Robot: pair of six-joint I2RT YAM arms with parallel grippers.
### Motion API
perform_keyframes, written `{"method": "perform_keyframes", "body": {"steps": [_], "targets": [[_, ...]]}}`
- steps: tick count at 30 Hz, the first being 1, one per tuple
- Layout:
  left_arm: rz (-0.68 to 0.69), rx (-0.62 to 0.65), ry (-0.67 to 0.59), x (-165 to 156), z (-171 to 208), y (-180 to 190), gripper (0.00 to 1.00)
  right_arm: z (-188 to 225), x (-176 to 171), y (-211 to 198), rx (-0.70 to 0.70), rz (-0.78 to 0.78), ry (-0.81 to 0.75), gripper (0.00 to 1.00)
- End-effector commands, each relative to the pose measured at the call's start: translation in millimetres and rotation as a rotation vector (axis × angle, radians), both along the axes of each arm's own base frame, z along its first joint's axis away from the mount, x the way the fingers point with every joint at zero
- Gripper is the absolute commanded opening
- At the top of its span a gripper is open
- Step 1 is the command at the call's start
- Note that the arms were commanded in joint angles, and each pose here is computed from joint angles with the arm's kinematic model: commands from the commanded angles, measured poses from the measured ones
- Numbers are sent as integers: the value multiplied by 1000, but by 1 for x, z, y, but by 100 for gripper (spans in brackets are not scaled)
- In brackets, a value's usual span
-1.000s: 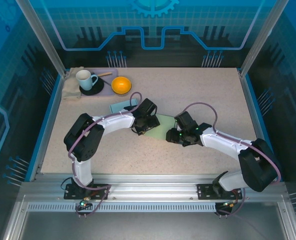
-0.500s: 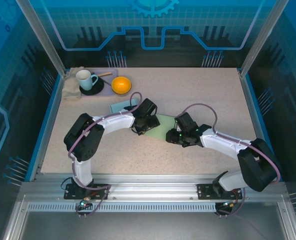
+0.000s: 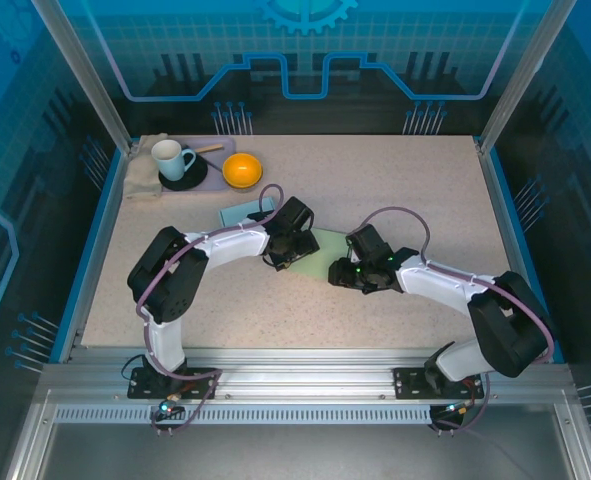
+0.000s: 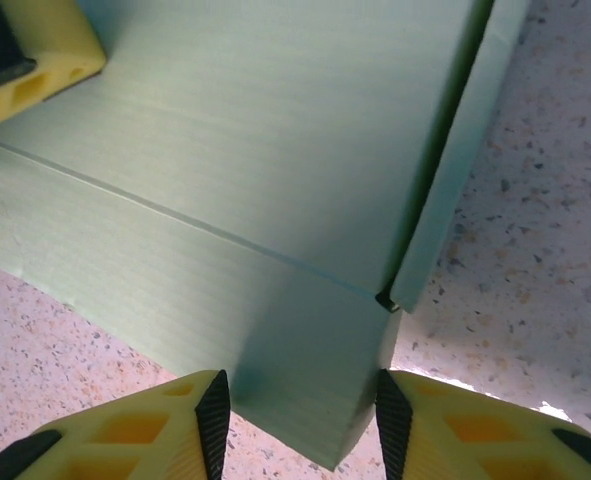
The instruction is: Fold the paper box
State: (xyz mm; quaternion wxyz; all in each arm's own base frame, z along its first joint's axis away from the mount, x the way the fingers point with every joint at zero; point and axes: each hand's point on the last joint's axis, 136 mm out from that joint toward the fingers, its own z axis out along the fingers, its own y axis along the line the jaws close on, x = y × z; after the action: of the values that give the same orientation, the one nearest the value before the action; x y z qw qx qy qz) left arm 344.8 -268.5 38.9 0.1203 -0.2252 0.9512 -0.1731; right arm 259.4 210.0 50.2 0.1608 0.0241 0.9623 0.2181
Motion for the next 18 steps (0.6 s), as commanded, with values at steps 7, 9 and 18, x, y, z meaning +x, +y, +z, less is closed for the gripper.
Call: {"method": "perform_keyframes", "body": {"steps": [7, 9, 18], "targets": [[17, 78, 62, -17, -22, 16, 74, 8, 7, 11, 19, 51, -54, 40], [17, 78, 62, -17, -23, 16, 74, 6, 6, 7, -5, 55, -59, 39], [18, 75, 68, -16, -25, 15, 74, -7, 5, -5, -76, 79, -86, 33]]}}
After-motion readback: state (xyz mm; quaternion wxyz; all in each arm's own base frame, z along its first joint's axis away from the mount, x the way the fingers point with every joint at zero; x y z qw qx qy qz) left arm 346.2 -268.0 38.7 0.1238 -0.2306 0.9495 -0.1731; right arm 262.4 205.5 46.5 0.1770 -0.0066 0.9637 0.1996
